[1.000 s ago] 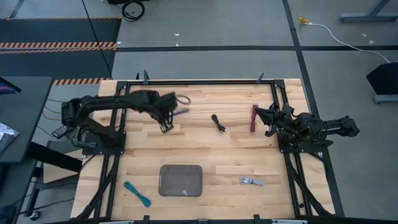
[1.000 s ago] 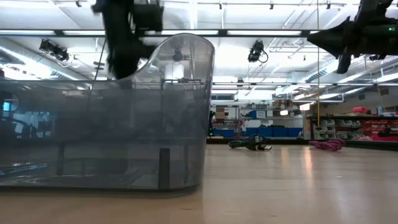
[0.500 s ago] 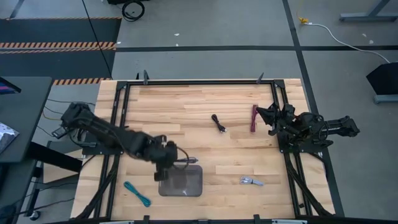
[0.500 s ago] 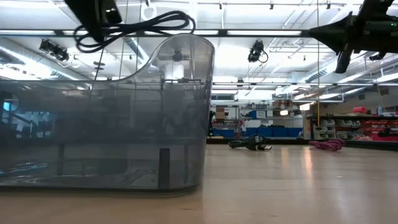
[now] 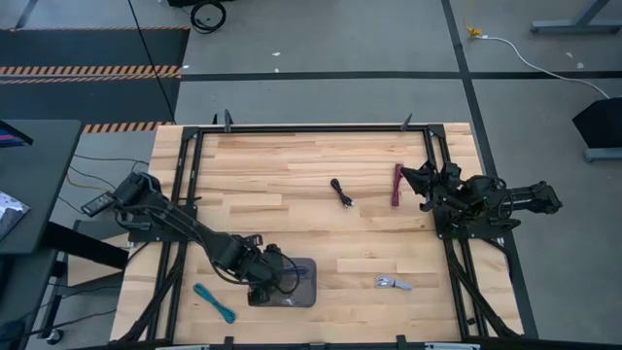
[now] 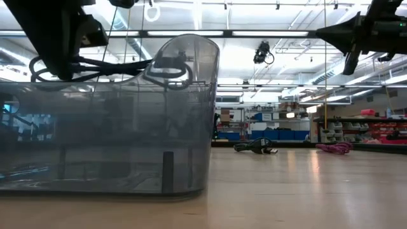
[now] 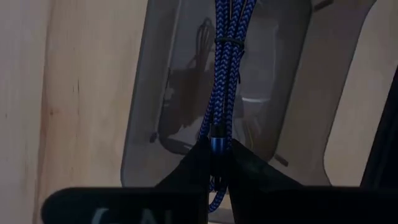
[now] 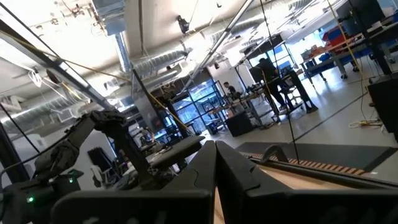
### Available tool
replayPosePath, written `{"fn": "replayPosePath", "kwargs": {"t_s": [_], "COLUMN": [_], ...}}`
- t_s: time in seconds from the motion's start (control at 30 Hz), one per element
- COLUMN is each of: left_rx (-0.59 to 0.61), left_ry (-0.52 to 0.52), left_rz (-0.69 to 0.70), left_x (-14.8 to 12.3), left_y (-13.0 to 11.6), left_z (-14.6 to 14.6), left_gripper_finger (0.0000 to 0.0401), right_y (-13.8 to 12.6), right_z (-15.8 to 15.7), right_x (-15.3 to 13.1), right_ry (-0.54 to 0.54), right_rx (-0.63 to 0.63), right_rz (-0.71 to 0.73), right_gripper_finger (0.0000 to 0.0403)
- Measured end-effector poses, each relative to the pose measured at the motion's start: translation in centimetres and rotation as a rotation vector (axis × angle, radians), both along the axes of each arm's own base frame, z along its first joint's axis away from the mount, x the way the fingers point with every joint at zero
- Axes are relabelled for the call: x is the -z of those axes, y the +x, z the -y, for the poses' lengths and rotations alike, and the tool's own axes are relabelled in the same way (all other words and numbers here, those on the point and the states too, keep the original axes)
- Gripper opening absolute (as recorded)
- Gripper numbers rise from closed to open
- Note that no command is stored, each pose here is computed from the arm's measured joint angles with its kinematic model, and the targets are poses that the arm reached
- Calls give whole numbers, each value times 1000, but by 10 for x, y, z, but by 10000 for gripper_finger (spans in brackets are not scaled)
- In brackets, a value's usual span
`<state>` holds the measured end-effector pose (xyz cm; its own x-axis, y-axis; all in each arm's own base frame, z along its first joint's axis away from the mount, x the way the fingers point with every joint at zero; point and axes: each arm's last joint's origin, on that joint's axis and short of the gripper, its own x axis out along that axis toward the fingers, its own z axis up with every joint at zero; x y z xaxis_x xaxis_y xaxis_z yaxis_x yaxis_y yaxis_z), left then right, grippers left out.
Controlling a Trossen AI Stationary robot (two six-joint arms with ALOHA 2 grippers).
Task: Pick and place USB-C Cables
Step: Put the dark blue charger cable into the black bin, then put the blue charger cable into the black bin
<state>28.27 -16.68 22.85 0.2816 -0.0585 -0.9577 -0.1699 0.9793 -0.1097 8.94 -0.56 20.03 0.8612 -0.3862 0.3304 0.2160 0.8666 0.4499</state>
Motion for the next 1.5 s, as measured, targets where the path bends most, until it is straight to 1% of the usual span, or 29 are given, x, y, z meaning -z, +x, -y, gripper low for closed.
{"fn": "replayPosePath", "kwargs": {"t_s": [0.07,0.2,0.43,0.63,0.83,0.97,1.03,1.1,1.23,1.37,1.5], "left_rx": [-13,-20,-10,4,-45,-56,-73,-73,-81,-69,-39], "left_ry": [2,8,-18,-15,-31,-36,-51,-91,-134,-139,-100], "left_rz": [5,12,61,67,64,63,56,32,6,1,-43], "left_x": [0,0,-2,-2,-2,-2,-2,-2,-2,-8,-18], "left_y": [1,2,6,7,7,7,6,4,-2,-10,-21], "left_z": [-1,-2,1,0,0,0,1,5,14,20,26], "left_gripper_finger": [37,63,74,92,112,122,124,125,122,115,108], "right_y": [0,0,1,1,1,1,1,1,1,2,2], "right_z": [0,-1,-1,-1,-1,-1,-1,-1,-1,-1,-1], "right_x": [0,0,1,1,1,1,1,1,2,3,5], "right_ry": [0,-9,-14,-15,-17,-17,-17,-18,-62,-70,-73], "right_rx": [-1,-21,-34,-33,-33,-33,-33,-32,-16,-14,-14], "right_rz": [0,-6,-7,-7,-8,-8,-8,-9,-41,-61,-75], "right_gripper_finger": [15,15,15,15,15,15,15,15,15,15,15]}}
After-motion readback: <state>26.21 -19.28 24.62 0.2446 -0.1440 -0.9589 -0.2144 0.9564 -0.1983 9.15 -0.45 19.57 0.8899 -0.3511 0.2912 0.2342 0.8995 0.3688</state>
